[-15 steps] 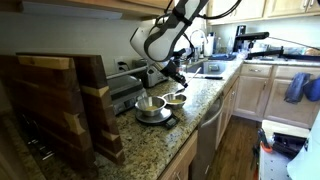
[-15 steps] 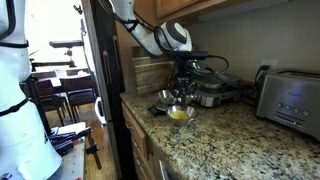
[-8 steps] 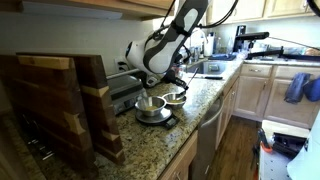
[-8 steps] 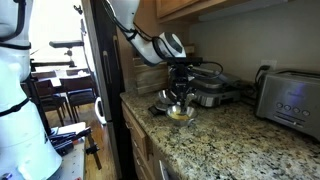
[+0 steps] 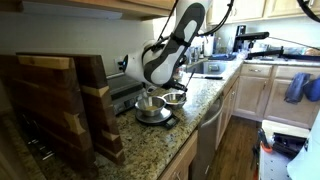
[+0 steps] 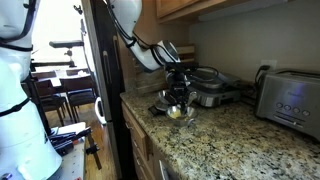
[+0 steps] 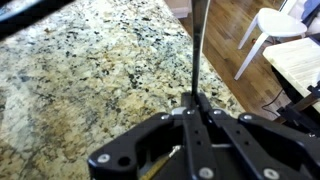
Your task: Use the spoon to transfer some powder from the silver bowl to the other bowl on the scale
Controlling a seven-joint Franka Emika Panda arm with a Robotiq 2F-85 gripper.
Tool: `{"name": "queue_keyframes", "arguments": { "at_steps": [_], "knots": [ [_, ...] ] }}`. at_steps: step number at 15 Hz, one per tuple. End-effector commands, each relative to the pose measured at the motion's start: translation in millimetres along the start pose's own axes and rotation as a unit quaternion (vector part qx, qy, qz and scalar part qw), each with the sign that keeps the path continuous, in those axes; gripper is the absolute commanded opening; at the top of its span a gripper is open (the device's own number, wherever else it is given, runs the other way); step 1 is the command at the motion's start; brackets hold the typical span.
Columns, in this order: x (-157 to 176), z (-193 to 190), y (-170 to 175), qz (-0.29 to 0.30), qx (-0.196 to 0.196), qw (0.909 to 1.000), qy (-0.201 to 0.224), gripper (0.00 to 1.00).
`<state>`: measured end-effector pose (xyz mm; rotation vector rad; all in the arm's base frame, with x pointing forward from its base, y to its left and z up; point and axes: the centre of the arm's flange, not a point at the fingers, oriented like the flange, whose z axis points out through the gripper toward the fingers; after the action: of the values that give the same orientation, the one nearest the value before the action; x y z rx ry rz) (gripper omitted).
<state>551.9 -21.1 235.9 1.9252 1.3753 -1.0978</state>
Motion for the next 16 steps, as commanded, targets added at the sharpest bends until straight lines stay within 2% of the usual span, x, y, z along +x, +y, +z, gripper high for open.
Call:
{"name": "queue_keyframes", "arguments": {
  "at_steps": [1, 9, 16],
  "knots": [
    [7.9, 1.7, -4.6, 0.004, -0.018, 0.9993, -0.031, 0.03],
    [25.0, 5.8, 0.7, -0.002, -0.056, 0.9965, -0.062, 0.03],
    [34.3, 0.9, 4.2, -0.008, -0.074, 0.9952, -0.064, 0.03]
  ]
}}
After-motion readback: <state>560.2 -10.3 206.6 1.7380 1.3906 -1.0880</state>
